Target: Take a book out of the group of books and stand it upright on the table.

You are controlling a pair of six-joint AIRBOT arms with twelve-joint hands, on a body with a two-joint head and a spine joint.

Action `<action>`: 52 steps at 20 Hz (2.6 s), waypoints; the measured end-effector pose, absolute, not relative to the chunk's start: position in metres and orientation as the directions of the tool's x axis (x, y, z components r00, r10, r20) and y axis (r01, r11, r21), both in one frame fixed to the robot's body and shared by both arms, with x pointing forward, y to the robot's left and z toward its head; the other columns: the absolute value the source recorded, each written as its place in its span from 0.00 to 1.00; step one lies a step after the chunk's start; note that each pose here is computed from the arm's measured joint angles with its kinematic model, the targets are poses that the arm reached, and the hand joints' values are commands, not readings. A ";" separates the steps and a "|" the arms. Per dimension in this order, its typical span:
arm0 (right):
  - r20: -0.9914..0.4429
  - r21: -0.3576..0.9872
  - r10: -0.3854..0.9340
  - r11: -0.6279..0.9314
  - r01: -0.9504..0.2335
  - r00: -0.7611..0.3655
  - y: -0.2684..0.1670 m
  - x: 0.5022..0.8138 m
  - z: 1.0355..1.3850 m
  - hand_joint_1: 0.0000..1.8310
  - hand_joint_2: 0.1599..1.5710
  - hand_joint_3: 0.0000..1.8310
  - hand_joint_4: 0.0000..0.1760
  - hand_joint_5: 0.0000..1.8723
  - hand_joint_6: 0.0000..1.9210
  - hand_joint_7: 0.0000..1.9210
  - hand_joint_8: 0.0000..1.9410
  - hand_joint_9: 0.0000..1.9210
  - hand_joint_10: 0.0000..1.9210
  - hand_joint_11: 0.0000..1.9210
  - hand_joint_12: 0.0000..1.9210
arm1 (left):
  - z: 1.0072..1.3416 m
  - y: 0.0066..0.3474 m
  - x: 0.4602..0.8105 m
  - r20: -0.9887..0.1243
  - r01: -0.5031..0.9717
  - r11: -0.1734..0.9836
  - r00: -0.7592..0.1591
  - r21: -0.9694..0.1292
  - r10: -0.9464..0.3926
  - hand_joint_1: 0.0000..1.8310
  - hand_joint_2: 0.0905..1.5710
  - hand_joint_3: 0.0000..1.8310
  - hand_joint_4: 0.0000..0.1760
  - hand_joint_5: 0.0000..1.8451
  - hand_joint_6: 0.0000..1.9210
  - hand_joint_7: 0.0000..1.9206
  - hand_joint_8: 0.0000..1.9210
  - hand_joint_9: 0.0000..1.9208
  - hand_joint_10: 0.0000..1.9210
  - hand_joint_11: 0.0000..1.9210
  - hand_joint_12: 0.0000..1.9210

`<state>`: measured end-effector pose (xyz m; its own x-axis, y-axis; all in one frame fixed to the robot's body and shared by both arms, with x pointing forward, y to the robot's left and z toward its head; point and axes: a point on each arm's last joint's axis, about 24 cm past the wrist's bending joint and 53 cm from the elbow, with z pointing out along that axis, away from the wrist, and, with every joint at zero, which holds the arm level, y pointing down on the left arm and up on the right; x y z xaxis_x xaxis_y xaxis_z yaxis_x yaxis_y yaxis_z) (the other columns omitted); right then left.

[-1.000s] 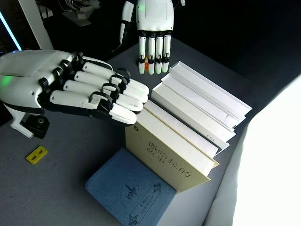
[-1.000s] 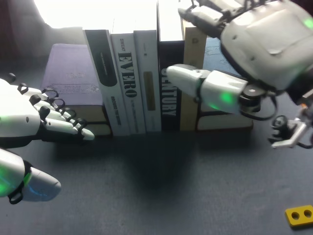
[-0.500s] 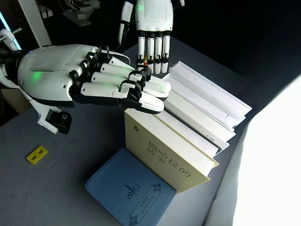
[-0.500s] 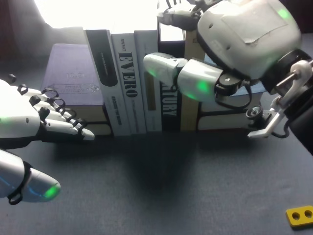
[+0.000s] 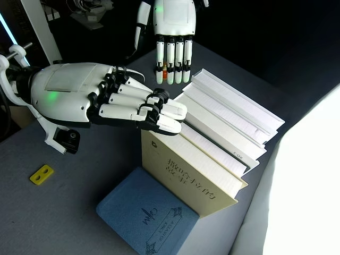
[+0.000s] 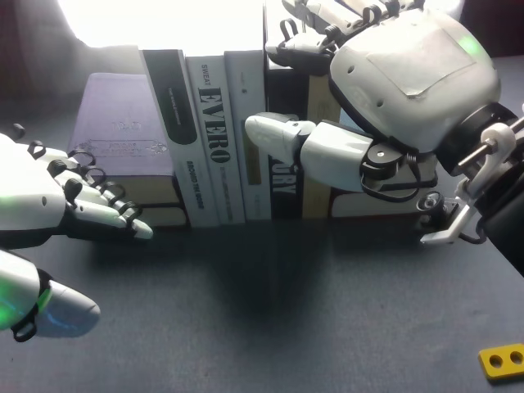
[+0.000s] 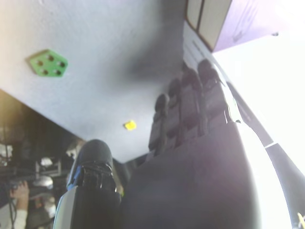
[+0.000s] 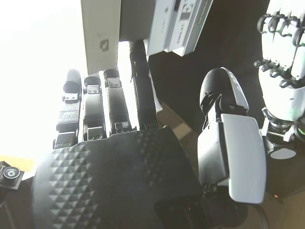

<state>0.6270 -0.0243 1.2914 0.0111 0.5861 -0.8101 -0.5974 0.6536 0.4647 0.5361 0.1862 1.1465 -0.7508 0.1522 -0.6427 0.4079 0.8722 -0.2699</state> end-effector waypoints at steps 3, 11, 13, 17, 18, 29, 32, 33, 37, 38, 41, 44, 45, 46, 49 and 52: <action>-0.813 0.465 0.582 0.657 -0.593 0.008 -0.026 0.627 1.288 0.00 0.72 0.00 0.04 0.32 0.00 0.08 0.00 0.03 0.00 0.00 0.09 | 1.147 0.186 0.536 -0.643 0.408 0.872 -0.750 -0.270 0.152 0.00 0.83 0.00 0.25 0.04 0.00 0.05 0.00 0.05 0.00 0.00 0.14; -0.822 0.464 0.570 0.660 -0.591 -0.008 -0.032 0.616 1.287 0.00 0.71 0.00 0.06 0.32 0.00 0.08 0.00 0.03 0.00 0.00 0.11 | 1.147 0.186 0.536 -0.643 0.408 0.872 -0.750 -0.270 0.152 0.00 0.83 0.00 0.26 0.02 0.00 0.05 0.00 0.04 0.00 0.00 0.15; -0.824 0.460 0.567 0.658 -0.595 -0.010 -0.032 0.613 1.288 0.00 0.72 0.00 0.01 0.33 0.01 0.10 0.00 0.04 0.00 0.00 0.13 | 1.147 0.186 0.536 -0.643 0.408 0.872 -0.750 -0.270 0.152 0.00 0.83 0.00 0.27 0.03 0.00 0.05 0.00 0.04 0.00 0.00 0.14; -0.834 0.451 0.552 0.666 -0.594 -0.014 -0.035 0.612 1.284 0.00 0.72 0.00 0.02 0.33 0.00 0.09 0.00 0.03 0.00 0.00 0.12 | 1.147 0.186 0.536 -0.643 0.408 0.872 -0.750 -0.270 0.152 0.00 0.83 0.00 0.27 0.03 0.00 0.06 0.00 0.06 0.00 0.00 0.20; -0.834 0.448 0.552 0.665 -0.598 -0.010 -0.035 0.611 1.287 0.00 0.72 0.00 0.02 0.32 0.00 0.08 0.00 0.03 0.00 0.00 0.11 | 1.147 0.186 0.536 -0.643 0.408 0.872 -0.750 -0.270 0.152 0.00 0.83 0.00 0.27 0.03 0.00 0.06 0.00 0.05 0.00 0.00 0.16; -0.824 0.461 0.566 0.663 -0.589 -0.008 -0.033 0.627 1.283 0.00 0.72 0.00 0.00 0.33 0.00 0.08 0.00 0.03 0.00 0.00 0.12 | 1.147 0.186 0.536 -0.644 0.408 0.872 -0.750 -0.270 0.152 0.00 0.83 0.00 0.22 0.05 0.00 0.06 0.00 0.05 0.00 0.00 0.17; -0.825 0.459 0.564 0.664 -0.590 -0.007 -0.033 0.626 1.281 0.00 0.71 0.00 0.01 0.33 0.00 0.08 0.00 0.02 0.00 0.00 0.08 | 1.147 0.186 0.536 -0.643 0.408 0.872 -0.750 -0.270 0.152 0.00 0.84 0.00 0.24 0.06 0.00 0.06 0.00 0.07 0.00 0.00 0.18; -0.827 0.459 0.562 0.665 -0.589 -0.011 -0.033 0.622 1.279 0.00 0.71 0.00 0.01 0.35 0.00 0.11 0.00 0.04 0.00 0.00 0.12 | 1.147 0.186 0.536 -0.643 0.408 0.872 -0.751 -0.270 0.152 0.00 0.84 0.00 0.24 0.07 0.00 0.07 0.00 0.07 0.00 0.00 0.21; -0.838 0.447 0.545 0.669 -0.593 -0.017 -0.035 0.612 1.280 0.00 0.72 0.00 0.00 0.35 0.00 0.13 0.00 0.06 0.00 0.00 0.19 | 1.147 0.186 0.536 -0.644 0.408 0.872 -0.750 -0.270 0.152 0.00 0.83 0.00 0.21 0.07 0.00 0.09 0.00 0.09 0.00 0.00 0.25; -0.840 0.445 0.542 0.671 -0.592 -0.018 -0.036 0.610 1.280 0.00 0.72 0.00 0.00 0.34 0.00 0.10 0.00 0.04 0.00 0.00 0.15 | 1.147 0.186 0.536 -0.643 0.408 0.872 -0.750 -0.270 0.152 0.00 0.84 0.00 0.22 0.07 0.00 0.08 0.00 0.09 0.00 0.00 0.23; -0.849 0.444 0.527 0.670 -0.596 -0.041 -0.036 0.594 1.278 0.00 0.71 0.00 0.00 0.34 0.00 0.10 0.00 0.03 0.00 0.00 0.11 | 1.147 0.186 0.536 -0.644 0.408 0.872 -0.750 -0.270 0.152 0.00 0.83 0.00 0.25 0.07 0.00 0.07 0.00 0.07 0.00 0.00 0.21; -0.859 0.439 0.509 0.668 -0.602 -0.062 -0.036 0.577 1.273 0.00 0.71 0.00 0.00 0.34 0.00 0.10 0.00 0.03 0.00 0.00 0.09 | 1.147 0.186 0.536 -0.643 0.408 0.872 -0.750 -0.270 0.152 0.00 0.83 0.00 0.25 0.05 0.00 0.06 0.00 0.05 0.00 0.00 0.14; -0.862 0.434 0.503 0.669 -0.603 -0.063 -0.035 0.574 1.272 0.00 0.71 0.00 0.00 0.34 0.00 0.09 0.00 0.03 0.00 0.00 0.07 | 1.147 0.186 0.536 -0.643 0.408 0.872 -0.750 -0.270 0.152 0.00 0.83 0.00 0.24 0.05 0.00 0.06 0.00 0.05 0.00 0.00 0.13; -0.866 0.433 0.495 0.671 -0.603 -0.071 -0.037 0.569 1.270 0.00 0.72 0.00 0.00 0.34 0.00 0.10 0.00 0.04 0.00 0.00 0.09 | 1.147 0.186 0.536 -0.643 0.408 0.872 -0.750 -0.270 0.152 0.00 0.83 0.00 0.25 0.04 0.00 0.05 0.00 0.05 0.00 0.00 0.12; -0.872 0.433 0.480 0.673 -0.600 -0.091 -0.039 0.558 1.264 0.00 0.72 0.00 0.00 0.32 0.00 0.09 0.00 0.03 0.00 0.00 0.08 | 1.147 0.186 0.536 -0.643 0.408 0.872 -0.750 -0.270 0.152 0.00 0.83 0.00 0.24 0.05 0.00 0.05 0.00 0.05 0.00 0.00 0.12; -0.884 0.428 0.450 0.674 -0.602 -0.125 -0.039 0.542 1.254 0.00 0.72 0.00 0.00 0.34 0.00 0.11 0.00 0.04 0.00 0.00 0.13 | 1.146 0.186 0.536 -0.643 0.408 0.872 -0.751 -0.270 0.152 0.00 0.83 0.00 0.26 0.05 0.00 0.05 0.00 0.05 0.00 0.00 0.14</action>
